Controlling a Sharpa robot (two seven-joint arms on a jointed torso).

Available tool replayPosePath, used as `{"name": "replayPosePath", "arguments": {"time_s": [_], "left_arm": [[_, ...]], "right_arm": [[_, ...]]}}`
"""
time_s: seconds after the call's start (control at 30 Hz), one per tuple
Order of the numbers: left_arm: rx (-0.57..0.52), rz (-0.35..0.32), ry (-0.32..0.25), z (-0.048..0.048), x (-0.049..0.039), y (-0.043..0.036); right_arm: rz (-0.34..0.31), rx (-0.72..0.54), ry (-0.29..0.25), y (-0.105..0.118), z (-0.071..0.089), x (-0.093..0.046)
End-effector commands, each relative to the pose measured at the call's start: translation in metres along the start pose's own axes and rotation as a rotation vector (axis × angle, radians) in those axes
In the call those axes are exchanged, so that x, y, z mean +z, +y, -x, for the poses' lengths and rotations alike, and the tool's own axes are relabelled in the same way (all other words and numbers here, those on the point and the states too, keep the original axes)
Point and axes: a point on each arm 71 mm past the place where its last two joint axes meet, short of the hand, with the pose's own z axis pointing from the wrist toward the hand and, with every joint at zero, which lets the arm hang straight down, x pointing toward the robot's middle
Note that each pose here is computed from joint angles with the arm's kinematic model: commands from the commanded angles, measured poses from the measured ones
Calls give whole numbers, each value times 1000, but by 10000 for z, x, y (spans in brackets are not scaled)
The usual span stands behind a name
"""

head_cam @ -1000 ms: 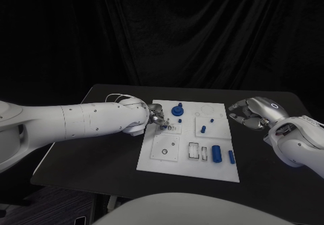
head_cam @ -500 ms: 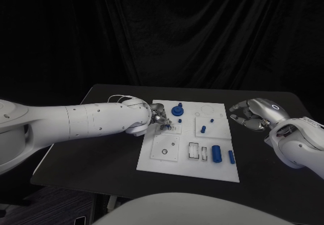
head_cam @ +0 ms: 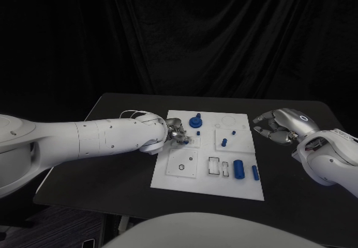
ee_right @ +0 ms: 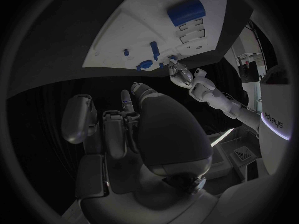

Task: Assemble the parts on the task board

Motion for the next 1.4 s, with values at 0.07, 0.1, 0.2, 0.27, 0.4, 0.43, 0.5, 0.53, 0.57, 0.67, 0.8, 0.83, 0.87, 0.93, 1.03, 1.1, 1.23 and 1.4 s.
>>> {"name": "replayPosePath", "arguments": {"time_s": [0.07, 0.1, 0.2, 0.27, 0.4, 0.43, 0.5, 0.53, 0.57, 0.67, 0.8, 0.83, 0.87, 0.93, 1.03, 1.1, 1.23, 1.4], "left_arm": [[-14, -21, 1, -44, 6, -6], [-14, -21, 2, -49, 6, -2], [-14, -19, 7, -59, 3, 5], [-14, -18, 9, -65, 1, 9], [-16, -22, 5, -65, 0, 13], [-17, -24, 2, -64, 0, 13], [-21, -32, -8, -58, -1, 10], [-24, -37, -15, -55, -3, 8], [-26, -43, -22, -51, -5, 6], [-32, -54, -38, -42, -10, 1], [-37, -60, -51, -30, -14, 10], [-37, -59, -52, -29, -15, 13], [-37, -58, -53, -27, -15, 19], [-38, -55, -56, -21, -15, 29], [-38, -50, -59, -13, -10, 43], [-39, -47, -61, -9, -7, 50], [-41, -44, -69, 0, -1, 57], [-39, -41, -68, 1, 7, 59]], "right_arm": [[-16, -1, 3, -12, -10, -8], [-16, -1, 3, -12, -10, -8], [-16, -1, 3, -13, -10, -8], [-17, -1, 4, -14, -11, -8], [-17, -1, 4, -13, -13, -7], [-17, -1, 5, -13, -13, -7], [-17, -1, 5, -12, -15, -6], [-16, -1, 5, -11, -16, -6], [-16, -1, 5, -11, -16, -6], [-17, -1, 5, -13, -18, -8], [-18, -1, 6, -17, -18, -11], [-18, -1, 6, -17, -18, -10], [-19, -1, 6, -17, -19, -10], [-19, -1, 6, -17, -19, -11], [-19, -1, 7, -16, -20, -10], [-19, -1, 8, -15, -21, -9], [-19, -1, 8, -15, -22, -9], [-20, -1, 9, -15, -23, -9]]}}
